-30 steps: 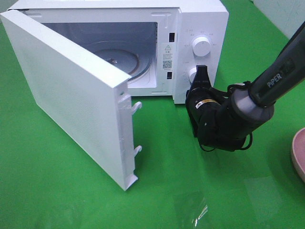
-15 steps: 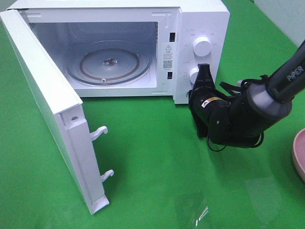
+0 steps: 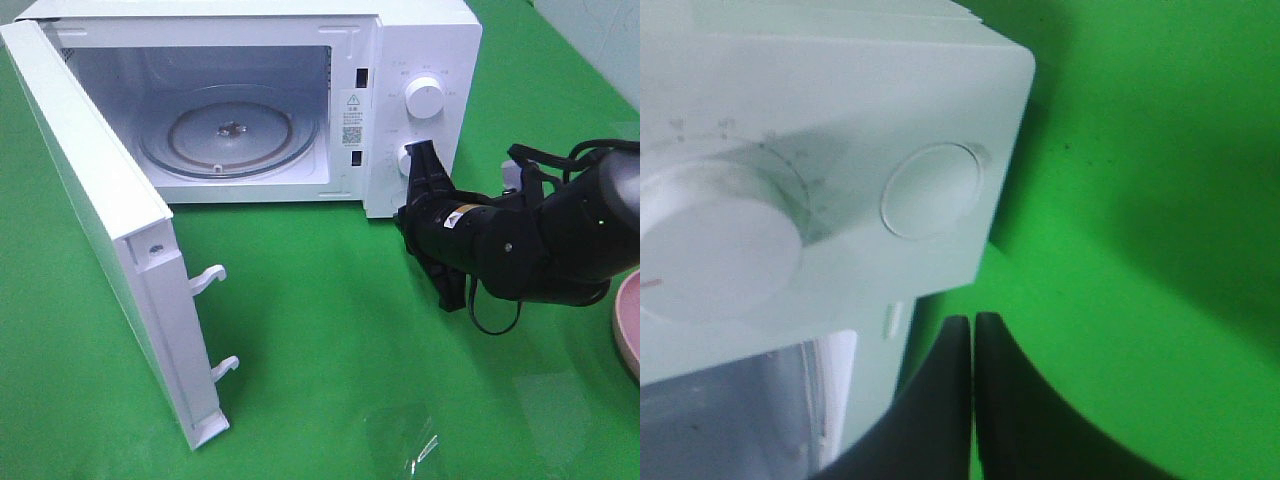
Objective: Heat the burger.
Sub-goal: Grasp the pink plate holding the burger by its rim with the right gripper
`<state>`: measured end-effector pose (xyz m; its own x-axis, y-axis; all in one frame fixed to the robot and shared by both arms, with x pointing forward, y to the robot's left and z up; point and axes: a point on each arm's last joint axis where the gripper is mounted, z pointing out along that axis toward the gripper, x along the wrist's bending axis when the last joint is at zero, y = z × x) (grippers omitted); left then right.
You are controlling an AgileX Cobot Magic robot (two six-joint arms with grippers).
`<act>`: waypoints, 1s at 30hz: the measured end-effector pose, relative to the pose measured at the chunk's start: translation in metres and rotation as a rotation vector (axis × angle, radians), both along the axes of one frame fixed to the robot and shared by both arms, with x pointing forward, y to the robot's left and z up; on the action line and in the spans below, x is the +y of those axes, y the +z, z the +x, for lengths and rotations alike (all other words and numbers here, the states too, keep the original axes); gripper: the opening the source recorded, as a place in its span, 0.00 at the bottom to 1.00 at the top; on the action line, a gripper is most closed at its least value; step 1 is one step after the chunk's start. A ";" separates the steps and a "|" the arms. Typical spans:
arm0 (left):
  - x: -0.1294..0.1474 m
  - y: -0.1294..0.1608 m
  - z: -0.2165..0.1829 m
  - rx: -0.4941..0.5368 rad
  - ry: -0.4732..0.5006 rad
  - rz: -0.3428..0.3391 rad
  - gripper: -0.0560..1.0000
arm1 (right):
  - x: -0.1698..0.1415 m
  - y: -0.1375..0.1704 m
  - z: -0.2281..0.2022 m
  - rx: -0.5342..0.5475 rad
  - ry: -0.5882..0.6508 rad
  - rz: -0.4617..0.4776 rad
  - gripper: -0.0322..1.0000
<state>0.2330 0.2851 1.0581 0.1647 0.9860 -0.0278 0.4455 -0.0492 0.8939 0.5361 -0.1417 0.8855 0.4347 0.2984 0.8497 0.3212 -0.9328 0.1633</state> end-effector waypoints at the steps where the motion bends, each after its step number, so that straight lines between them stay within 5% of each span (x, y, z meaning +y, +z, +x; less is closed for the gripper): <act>1: 0.000 0.000 0.000 0.000 0.000 0.000 0.91 | 0.000 0.003 -0.003 0.014 0.026 -0.024 0.04; 13: 0.000 0.000 0.000 0.000 0.000 0.000 0.91 | -0.001 0.045 -0.033 0.041 0.553 -0.483 0.06; 21: 0.000 0.000 0.000 0.000 0.000 0.000 0.91 | -0.033 0.065 -0.052 0.146 0.866 -0.783 0.08; 30: 0.000 0.000 0.000 -0.001 0.000 0.000 0.91 | -0.068 0.083 -0.069 0.287 0.968 -0.927 0.10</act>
